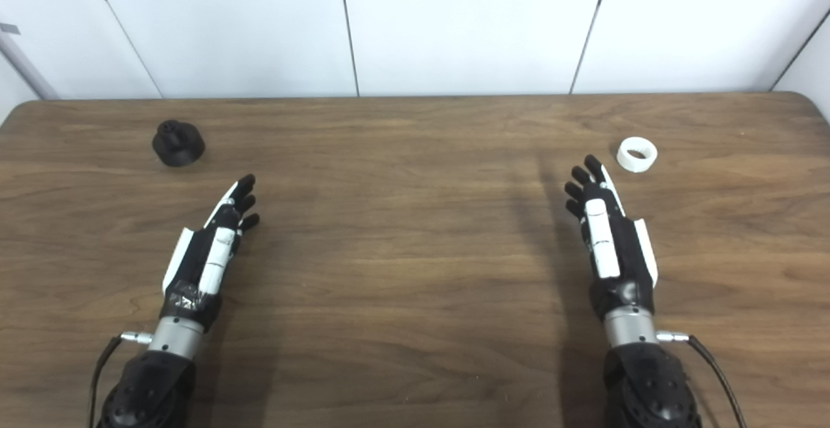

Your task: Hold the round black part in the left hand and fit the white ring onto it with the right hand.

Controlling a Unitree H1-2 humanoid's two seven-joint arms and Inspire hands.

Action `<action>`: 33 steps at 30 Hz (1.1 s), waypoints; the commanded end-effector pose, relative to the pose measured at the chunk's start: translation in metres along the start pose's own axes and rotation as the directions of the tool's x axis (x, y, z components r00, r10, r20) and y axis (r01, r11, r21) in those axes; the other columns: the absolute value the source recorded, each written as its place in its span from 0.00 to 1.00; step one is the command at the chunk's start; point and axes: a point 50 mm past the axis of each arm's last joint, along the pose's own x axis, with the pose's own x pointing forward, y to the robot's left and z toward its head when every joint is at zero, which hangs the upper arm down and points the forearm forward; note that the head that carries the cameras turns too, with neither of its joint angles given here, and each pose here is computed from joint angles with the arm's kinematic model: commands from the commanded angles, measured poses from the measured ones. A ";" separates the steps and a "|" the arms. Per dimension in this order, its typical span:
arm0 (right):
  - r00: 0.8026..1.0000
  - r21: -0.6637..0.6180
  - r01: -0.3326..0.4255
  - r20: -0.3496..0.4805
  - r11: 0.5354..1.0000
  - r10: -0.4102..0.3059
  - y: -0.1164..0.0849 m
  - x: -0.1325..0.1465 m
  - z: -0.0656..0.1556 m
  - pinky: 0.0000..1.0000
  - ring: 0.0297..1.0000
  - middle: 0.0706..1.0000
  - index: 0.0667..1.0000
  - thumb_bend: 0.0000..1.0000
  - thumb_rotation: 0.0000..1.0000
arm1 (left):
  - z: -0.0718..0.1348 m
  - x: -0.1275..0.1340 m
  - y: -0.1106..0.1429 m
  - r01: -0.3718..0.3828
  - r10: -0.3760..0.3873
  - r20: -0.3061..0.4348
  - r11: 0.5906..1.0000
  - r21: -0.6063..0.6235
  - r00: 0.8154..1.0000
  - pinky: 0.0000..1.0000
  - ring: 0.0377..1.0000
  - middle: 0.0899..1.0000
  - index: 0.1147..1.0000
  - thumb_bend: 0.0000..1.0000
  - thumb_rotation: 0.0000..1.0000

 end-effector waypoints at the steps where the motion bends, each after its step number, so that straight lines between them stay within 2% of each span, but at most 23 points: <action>1: 0.996 0.003 0.004 0.089 1.000 -0.004 0.001 0.003 0.013 0.91 0.90 0.91 0.94 0.35 0.89 | 0.011 0.010 0.004 -0.006 0.006 0.075 1.000 0.001 0.997 0.93 0.98 0.99 0.97 0.77 0.96; 12: 0.997 0.001 0.008 0.081 1.000 -0.008 0.003 0.001 0.008 0.90 0.91 0.91 0.94 0.37 0.88 | 0.007 0.008 0.005 0.001 0.000 0.075 1.000 -0.009 0.997 0.96 0.99 1.00 0.98 0.72 0.97; 26: 0.997 -0.002 0.007 0.078 1.000 -0.007 0.000 0.000 0.000 0.91 0.91 0.92 0.94 0.38 0.89 | -0.002 0.006 0.005 -0.002 0.001 0.084 1.000 0.015 0.996 0.93 0.99 1.00 0.98 0.71 0.96; 30: 0.997 0.000 0.010 0.070 1.000 -0.010 0.001 -0.001 -0.004 0.90 0.91 0.91 0.94 0.35 0.88 | -0.004 0.005 0.011 -0.032 0.028 0.091 0.999 0.040 0.995 0.90 0.97 0.99 0.98 0.68 0.88; 33: 0.997 -0.005 0.007 0.072 1.000 -0.007 0.002 -0.001 -0.004 0.90 0.91 0.92 0.94 0.32 0.89 | -0.004 0.006 0.015 -0.066 0.061 0.097 0.996 0.057 0.993 0.87 0.95 0.96 0.95 0.72 0.81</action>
